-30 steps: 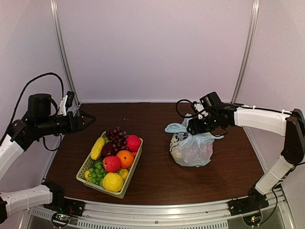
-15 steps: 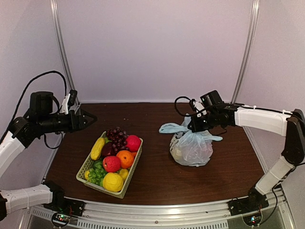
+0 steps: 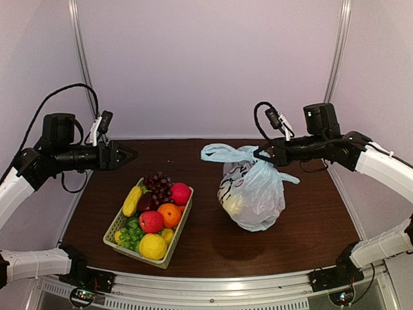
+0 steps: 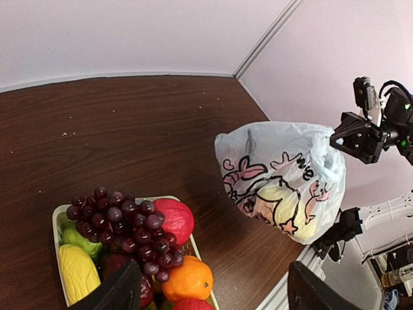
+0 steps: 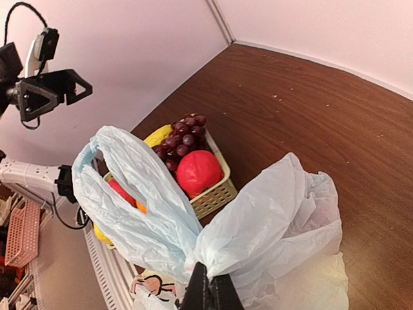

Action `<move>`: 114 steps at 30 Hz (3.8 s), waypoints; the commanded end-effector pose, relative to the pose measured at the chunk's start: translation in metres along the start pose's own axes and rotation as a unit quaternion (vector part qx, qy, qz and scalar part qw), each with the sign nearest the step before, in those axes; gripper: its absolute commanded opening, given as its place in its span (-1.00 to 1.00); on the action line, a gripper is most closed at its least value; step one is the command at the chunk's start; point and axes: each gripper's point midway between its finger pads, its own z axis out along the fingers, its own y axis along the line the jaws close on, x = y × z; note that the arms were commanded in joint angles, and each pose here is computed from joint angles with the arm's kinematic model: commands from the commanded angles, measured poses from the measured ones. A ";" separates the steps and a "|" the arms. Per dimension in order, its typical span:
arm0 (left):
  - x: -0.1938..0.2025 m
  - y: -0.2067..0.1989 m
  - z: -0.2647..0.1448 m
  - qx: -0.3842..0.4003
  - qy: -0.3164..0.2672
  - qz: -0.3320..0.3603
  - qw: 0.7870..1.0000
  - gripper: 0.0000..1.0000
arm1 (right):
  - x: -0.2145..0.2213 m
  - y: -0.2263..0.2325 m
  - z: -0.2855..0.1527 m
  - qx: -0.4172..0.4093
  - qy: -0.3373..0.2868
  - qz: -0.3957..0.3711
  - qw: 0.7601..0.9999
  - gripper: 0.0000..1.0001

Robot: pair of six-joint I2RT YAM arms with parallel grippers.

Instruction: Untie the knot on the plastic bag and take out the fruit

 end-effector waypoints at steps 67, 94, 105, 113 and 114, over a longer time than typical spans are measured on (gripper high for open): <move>0.188 -0.182 0.191 0.109 0.225 0.218 0.943 0.50 | 0.252 0.025 -0.031 0.022 0.148 0.187 0.971 0.80; 0.123 -0.240 0.184 0.108 0.125 0.148 0.975 -1.00 | 0.100 -0.020 -0.044 0.257 -0.011 0.027 0.966 -1.00; 0.131 -0.211 0.185 0.046 0.119 0.105 0.986 -1.00 | 0.101 -0.045 0.026 0.196 0.013 0.066 0.978 -1.00; 0.143 -0.175 0.187 -0.024 0.120 0.087 0.989 -0.94 | 0.105 -0.051 0.048 0.162 0.026 0.093 0.982 -0.89; 0.142 -0.173 0.186 -0.026 0.118 0.085 0.989 -0.75 | 0.104 -0.050 0.046 0.157 0.024 0.095 0.983 -0.75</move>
